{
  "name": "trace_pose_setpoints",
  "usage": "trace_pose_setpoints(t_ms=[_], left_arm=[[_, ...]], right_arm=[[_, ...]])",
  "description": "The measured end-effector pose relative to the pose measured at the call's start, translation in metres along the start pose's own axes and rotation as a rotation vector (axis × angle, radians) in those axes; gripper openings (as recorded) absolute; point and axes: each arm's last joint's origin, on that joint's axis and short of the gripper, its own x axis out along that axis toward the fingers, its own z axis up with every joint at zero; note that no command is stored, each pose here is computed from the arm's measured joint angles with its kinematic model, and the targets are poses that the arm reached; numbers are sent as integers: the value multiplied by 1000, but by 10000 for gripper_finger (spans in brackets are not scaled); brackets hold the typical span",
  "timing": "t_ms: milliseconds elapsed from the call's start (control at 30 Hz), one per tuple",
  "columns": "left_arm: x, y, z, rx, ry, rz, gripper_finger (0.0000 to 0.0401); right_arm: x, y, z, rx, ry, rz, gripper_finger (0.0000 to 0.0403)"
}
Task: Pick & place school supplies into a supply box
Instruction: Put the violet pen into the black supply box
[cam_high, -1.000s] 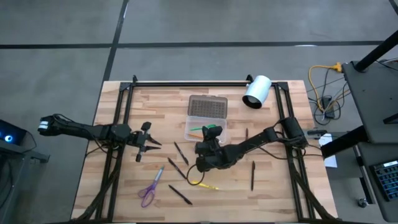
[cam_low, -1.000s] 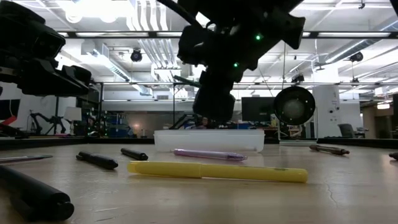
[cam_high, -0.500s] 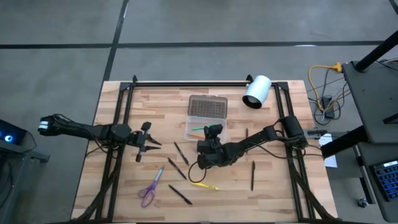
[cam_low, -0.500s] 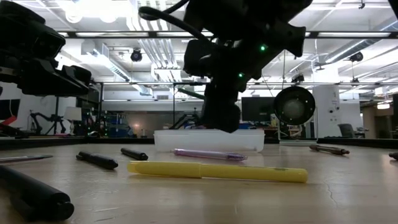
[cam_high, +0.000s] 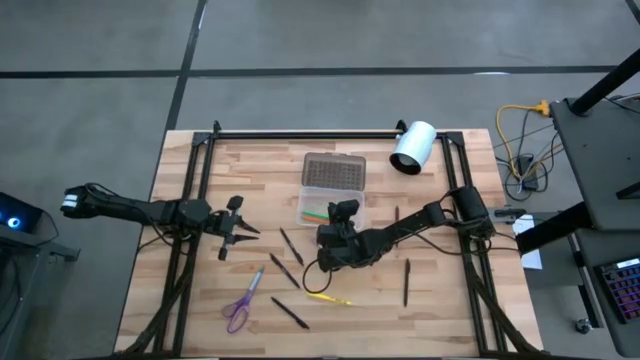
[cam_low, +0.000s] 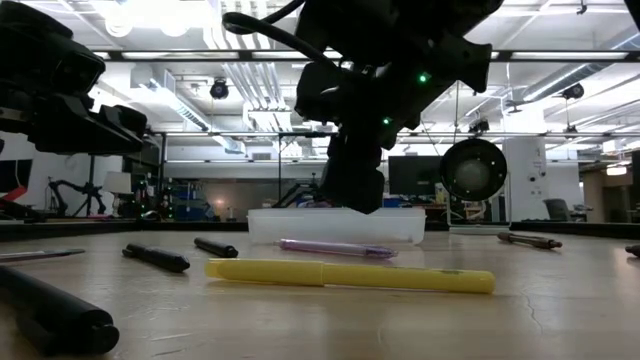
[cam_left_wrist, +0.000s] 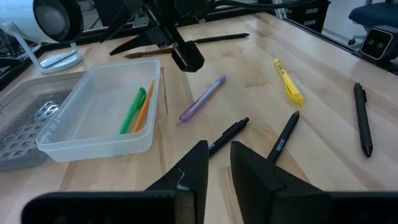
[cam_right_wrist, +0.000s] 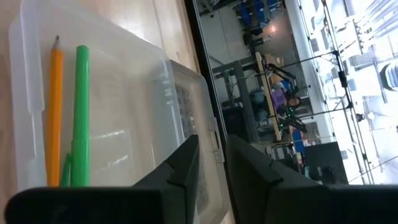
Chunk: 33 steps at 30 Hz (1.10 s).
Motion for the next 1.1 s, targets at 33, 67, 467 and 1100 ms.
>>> trace_pose_setpoints(t_ms=[33,67,467,1100], left_arm=[[0,0,0,0,0,0,54],[0,0,0,0,0,0,54],[0,0,0,0,0,0,54],[0,0,0,0,0,0,54]], right_arm=[[0,0,0,1,0,0,70],[0,0,0,1,-1,0,69],[-7,-19,6,56,-20,-2,74],[-35,-17,16,267,-85,70,63]])
